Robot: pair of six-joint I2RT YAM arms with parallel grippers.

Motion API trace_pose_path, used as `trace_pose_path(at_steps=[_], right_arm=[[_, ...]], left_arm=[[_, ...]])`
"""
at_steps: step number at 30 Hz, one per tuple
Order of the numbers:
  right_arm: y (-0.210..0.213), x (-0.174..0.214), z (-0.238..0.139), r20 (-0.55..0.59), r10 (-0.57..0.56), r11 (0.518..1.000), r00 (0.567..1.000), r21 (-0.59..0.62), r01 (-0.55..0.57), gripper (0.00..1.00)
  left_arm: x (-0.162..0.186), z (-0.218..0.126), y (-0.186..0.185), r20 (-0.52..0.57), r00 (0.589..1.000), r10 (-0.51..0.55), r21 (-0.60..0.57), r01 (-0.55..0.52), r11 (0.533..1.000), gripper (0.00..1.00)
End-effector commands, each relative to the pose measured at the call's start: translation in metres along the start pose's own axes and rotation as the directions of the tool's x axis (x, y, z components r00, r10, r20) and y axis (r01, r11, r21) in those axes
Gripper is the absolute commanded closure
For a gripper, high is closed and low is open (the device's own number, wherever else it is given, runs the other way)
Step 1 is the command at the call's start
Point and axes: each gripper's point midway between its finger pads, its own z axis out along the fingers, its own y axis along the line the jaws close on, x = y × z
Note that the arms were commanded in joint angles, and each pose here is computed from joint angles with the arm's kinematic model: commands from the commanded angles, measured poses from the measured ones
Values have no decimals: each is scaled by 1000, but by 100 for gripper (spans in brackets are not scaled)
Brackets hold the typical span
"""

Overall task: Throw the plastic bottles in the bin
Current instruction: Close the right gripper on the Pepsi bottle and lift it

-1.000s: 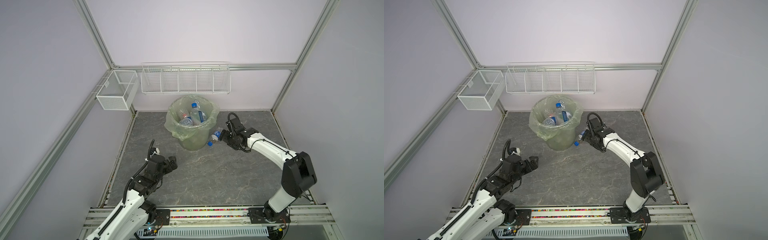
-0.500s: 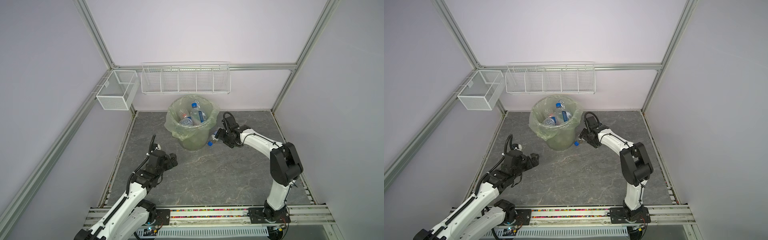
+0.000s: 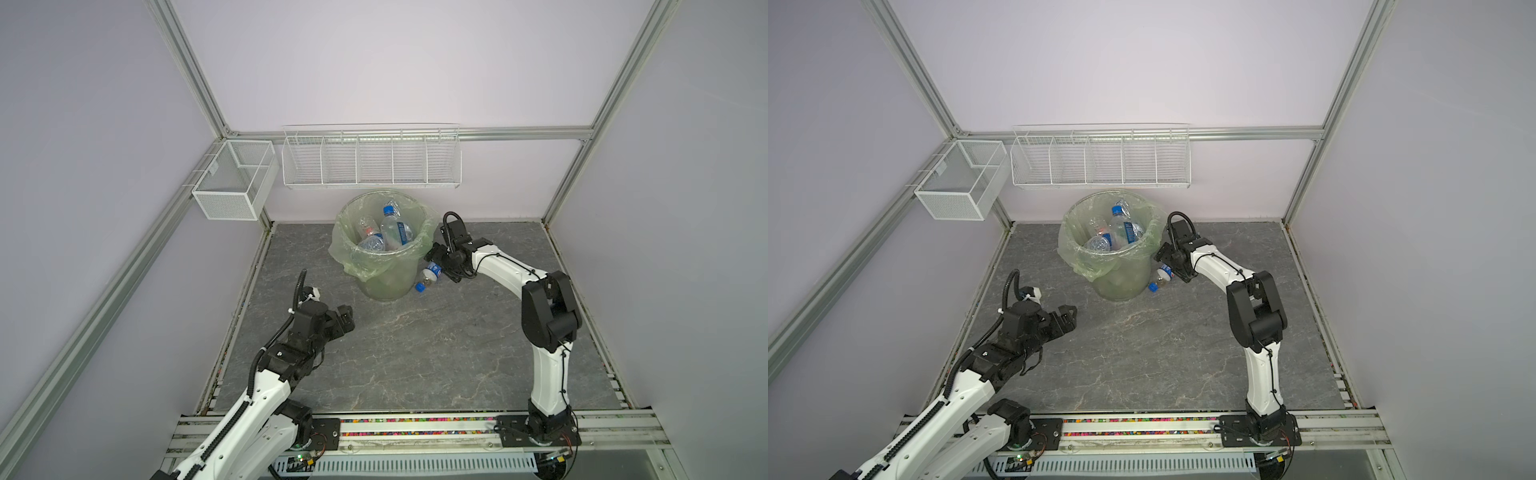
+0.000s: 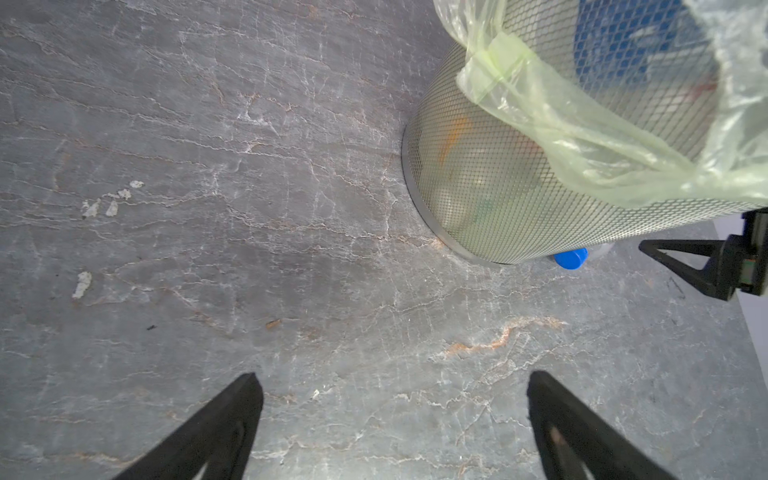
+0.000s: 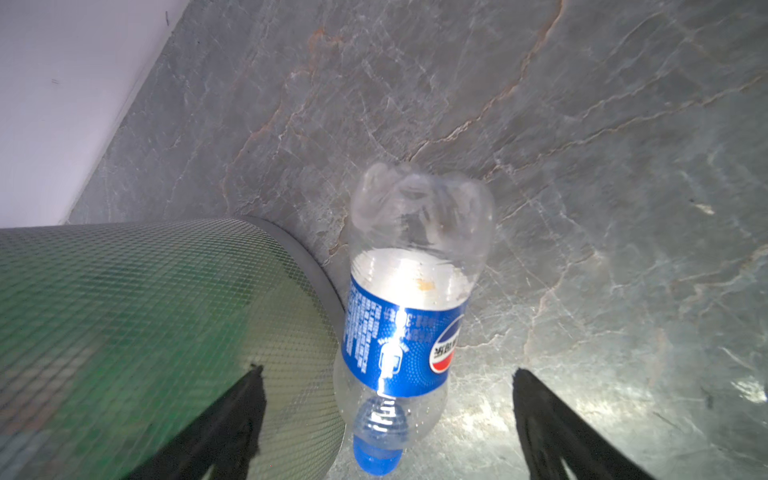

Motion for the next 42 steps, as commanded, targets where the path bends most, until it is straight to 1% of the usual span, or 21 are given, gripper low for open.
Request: trace_pose_path(at_steps=[1,5,9,10,12,15,21,23,27,30,33,35,36,39,42], right_arm=[[-5,2,7,-16,49,998,999,27,-48,3],[-15,7,14,-13,66,996,998,57,-66,0],[-15,9,19,-26,57,997,998,48,-56,2],[-13,9,20,-24,49,998,999,32,-48,4],[-14,9,23,-25,57,998,998,37,-56,7],[-16,9,29,-27,58,997,998,43,-57,16],[-21,15,40,-48,63,997,997,54,-60,20],[-21,15,42,-46,66,997,997,47,-64,23],[-19,16,46,-39,73,997,997,20,-72,34],[-21,15,47,-33,78,997,996,17,-78,38],[-23,17,47,-40,74,997,996,18,-74,45],[-25,18,45,-42,74,997,996,18,-74,53],[-25,19,43,-39,73,997,997,11,-72,55],[-25,17,28,-7,77,997,997,-31,-77,54],[-24,17,10,7,56,997,998,-52,-55,54]], left_arm=[[6,2,5,-9,1000,-14,-4,13,1000,1],[4,1,1,-17,1000,-16,7,16,1000,1],[4,0,-1,-18,1000,-20,16,20,1000,1],[5,0,0,-18,1000,-18,12,18,1000,1],[6,0,3,-20,1000,-19,4,20,1000,1],[3,-6,1,-4,1000,-23,18,23,1000,1],[5,-8,5,8,1000,-24,12,24,1000,1],[5,-8,6,10,1000,-23,8,23,1000,1],[5,-8,7,7,1000,-19,2,19,1000,1],[5,-8,7,8,1000,-23,3,23,1000,0],[4,-8,6,10,1000,-23,5,23,1000,1],[3,-8,6,10,1000,-22,5,22,1000,1],[3,-8,5,10,1000,-21,5,21,1000,1],[2,-9,4,9,1000,-23,6,23,1000,1],[0,-11,4,13,999,-29,4,29,1000,1]])
